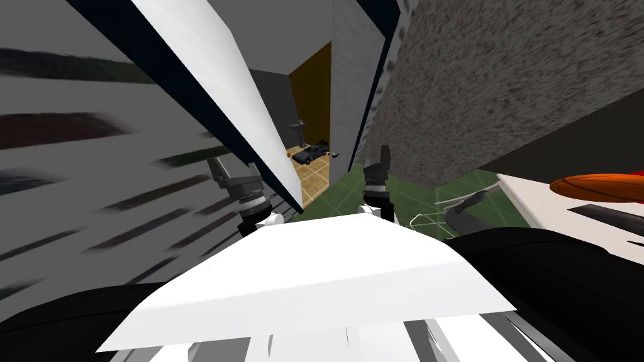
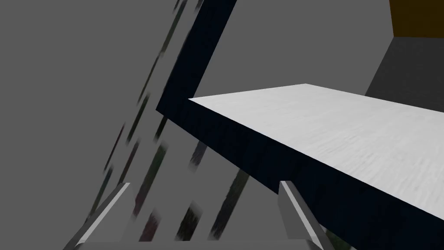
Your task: Push the door open
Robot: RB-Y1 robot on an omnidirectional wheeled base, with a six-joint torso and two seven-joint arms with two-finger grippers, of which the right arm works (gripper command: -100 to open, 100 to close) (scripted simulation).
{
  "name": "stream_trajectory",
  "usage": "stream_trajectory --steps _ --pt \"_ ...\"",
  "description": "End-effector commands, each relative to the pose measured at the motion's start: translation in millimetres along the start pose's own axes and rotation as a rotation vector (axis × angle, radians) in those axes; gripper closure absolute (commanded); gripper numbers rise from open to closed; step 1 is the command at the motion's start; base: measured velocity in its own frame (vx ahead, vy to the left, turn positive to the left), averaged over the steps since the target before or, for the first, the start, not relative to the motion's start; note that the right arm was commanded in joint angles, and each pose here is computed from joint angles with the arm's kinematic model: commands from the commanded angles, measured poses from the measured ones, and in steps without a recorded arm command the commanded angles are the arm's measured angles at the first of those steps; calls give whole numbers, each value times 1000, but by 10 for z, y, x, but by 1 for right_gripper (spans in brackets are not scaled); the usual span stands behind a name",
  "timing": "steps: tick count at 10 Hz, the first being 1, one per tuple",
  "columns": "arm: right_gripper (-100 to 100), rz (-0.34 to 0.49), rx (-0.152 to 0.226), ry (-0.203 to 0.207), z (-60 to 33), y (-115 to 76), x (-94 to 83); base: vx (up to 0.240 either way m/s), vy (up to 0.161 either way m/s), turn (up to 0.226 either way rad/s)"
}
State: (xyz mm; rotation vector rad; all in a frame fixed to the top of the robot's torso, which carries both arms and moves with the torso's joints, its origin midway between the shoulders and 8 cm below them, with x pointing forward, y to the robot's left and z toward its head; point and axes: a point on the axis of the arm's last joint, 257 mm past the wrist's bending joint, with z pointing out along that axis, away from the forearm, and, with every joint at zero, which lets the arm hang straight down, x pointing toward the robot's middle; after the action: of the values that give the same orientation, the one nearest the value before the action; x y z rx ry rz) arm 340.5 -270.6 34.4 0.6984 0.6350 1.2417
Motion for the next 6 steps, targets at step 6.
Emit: stream_trajectory --steps 6 --pt "-100 42 57 53 -78 -450 213 108 -78 64"
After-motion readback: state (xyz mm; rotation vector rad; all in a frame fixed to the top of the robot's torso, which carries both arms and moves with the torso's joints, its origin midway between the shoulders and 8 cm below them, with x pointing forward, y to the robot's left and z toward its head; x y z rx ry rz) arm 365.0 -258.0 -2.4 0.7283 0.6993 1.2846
